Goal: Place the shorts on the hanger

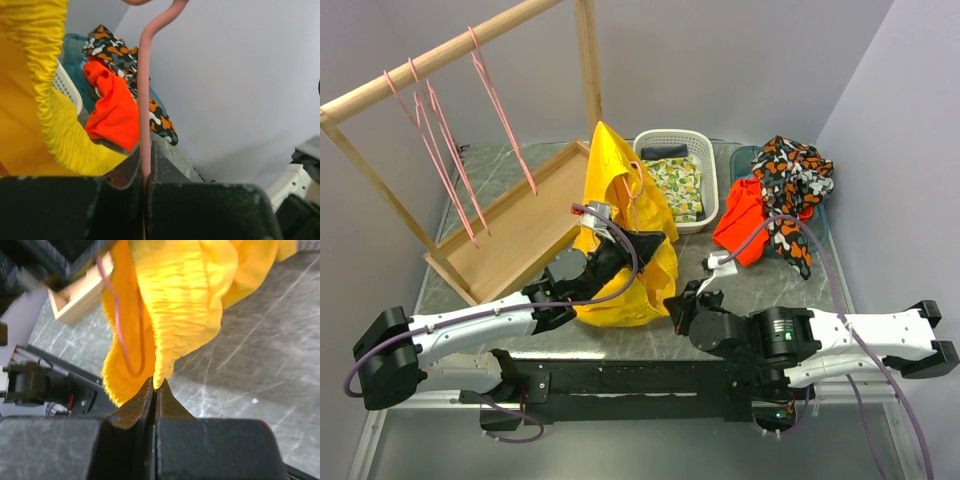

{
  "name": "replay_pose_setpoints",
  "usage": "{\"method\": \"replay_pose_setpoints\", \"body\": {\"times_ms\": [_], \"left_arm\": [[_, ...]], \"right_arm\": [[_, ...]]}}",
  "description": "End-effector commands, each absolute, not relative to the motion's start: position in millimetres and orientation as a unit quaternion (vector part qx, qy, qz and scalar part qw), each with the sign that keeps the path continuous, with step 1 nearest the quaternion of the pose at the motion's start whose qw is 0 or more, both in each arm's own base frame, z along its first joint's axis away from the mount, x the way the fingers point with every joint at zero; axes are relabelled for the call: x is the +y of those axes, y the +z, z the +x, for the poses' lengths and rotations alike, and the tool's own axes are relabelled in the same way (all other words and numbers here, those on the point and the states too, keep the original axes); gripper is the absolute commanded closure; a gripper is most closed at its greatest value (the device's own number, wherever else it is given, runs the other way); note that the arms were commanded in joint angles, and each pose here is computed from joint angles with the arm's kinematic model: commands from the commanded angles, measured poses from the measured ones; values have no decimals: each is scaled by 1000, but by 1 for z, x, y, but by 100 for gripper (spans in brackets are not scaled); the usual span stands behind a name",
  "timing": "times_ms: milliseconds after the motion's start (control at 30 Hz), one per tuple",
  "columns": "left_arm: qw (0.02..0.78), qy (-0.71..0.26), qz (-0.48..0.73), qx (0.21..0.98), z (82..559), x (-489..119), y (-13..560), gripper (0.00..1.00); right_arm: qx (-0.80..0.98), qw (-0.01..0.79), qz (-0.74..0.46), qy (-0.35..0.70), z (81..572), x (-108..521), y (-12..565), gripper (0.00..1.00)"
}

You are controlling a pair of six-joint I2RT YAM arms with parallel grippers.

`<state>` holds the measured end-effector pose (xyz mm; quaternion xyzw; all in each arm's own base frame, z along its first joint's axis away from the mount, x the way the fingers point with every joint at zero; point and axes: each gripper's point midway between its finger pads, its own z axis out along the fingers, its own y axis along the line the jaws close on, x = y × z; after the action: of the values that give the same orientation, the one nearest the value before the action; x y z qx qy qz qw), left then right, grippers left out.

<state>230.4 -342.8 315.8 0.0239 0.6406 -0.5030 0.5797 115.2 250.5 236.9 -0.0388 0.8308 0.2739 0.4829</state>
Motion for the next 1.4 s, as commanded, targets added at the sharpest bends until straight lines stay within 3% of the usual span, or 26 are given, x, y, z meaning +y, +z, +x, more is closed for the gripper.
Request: {"method": "replay_pose_setpoints", "body": {"times_ms": [0, 267, 433, 733, 967, 1100, 1133, 1367], "left_arm": [[564, -551, 57, 613, 213, -351, 342, 99], [466, -582, 106, 658, 179, -364, 337, 99], [381, -590, 131, 700, 153, -367, 306, 99], [336, -575, 128, 735, 144, -363, 208, 99], [314, -555, 127, 760, 150, -371, 158, 98], [312, -549, 106, 768, 163, -368, 144, 85], [314, -547, 100, 770, 166, -367, 143, 75], [337, -533, 81, 771, 195, -363, 149, 68]], "right_arm": [[823, 508, -14, 253, 136, 228, 259, 100], [821, 503, -8, 269, 162, 221, 256, 100], [826, 493, -13, 273, 162, 229, 245, 100], [869, 421, 10, 259, 148, 235, 140, 100], [890, 398, -1, 223, 145, 235, 103, 100], [900, 390, -7, 196, 146, 235, 88, 100], [900, 388, -9, 196, 145, 237, 86, 100], [904, 379, -13, 196, 143, 239, 76, 100]]}}
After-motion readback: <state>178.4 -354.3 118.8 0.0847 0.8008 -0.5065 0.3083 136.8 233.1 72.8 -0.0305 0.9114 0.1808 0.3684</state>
